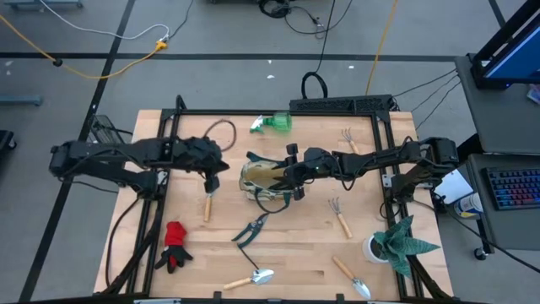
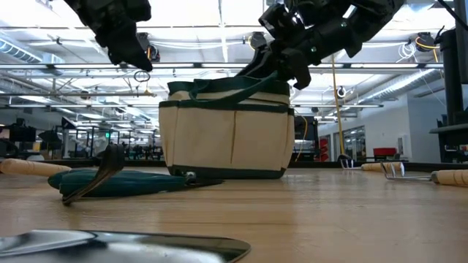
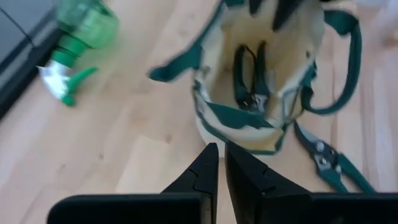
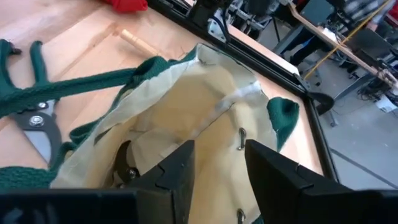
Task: Pick & Place Garden tools in Gardening bag
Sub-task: Put the green shears into the brown gardening bag
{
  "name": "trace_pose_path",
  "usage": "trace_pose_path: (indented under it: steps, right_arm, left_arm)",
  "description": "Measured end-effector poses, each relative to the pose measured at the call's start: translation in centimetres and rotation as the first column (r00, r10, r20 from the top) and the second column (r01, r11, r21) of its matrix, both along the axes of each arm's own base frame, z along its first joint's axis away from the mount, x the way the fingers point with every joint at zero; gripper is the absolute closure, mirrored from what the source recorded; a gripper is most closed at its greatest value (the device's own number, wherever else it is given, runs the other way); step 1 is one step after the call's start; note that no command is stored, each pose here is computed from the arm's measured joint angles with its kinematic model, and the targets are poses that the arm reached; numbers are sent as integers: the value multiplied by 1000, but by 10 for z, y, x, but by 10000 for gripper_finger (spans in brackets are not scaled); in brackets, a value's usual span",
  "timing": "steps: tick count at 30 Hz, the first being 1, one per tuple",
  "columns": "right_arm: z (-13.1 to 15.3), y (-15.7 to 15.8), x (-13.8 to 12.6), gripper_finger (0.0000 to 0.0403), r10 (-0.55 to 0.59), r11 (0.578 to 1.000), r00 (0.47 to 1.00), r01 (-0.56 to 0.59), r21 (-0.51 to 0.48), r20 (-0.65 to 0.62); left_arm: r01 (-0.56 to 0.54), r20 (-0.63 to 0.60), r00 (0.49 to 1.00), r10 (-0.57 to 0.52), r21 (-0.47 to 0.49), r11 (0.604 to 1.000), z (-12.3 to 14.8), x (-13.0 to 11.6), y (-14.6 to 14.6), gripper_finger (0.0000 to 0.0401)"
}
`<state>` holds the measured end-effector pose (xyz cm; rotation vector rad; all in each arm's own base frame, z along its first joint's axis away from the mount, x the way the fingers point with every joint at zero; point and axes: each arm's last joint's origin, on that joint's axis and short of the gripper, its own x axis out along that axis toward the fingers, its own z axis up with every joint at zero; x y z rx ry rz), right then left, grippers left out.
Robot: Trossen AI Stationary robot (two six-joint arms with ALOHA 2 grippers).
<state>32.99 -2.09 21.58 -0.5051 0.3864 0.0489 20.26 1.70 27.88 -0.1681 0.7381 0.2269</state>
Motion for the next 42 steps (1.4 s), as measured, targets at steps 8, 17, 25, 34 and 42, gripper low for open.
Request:
trace_pose_path:
  steps: [8, 17, 25, 34, 42]
  right_arm:
    - [0, -3, 0, 271, -102, 993, 995, 102, -60, 3]
    - [1, 13, 1, 273, -44, 996, 999, 44, -83, 12]
    - [27, 29, -19, 273, -19, 1000, 1000, 20, -13, 12]
    - [58, 26, -57, 273, -132, 960, 991, 128, 247, 0]
    - [44, 24, -73, 273, -140, 957, 990, 131, 257, 18]
  left_arm:
    - [63, -17, 998, -64, -49, 997, -15, 24, -23, 371]
    - [92, -95, 990, -101, -85, 992, -35, 38, -44, 370]
    - [131, -142, 980, -142, -87, 988, -48, 45, -58, 319]
    - [122, -112, 983, -144, -178, 976, -56, 54, -77, 260]
    - [86, -160, 979, -127, -238, 967, -78, 63, -100, 256]
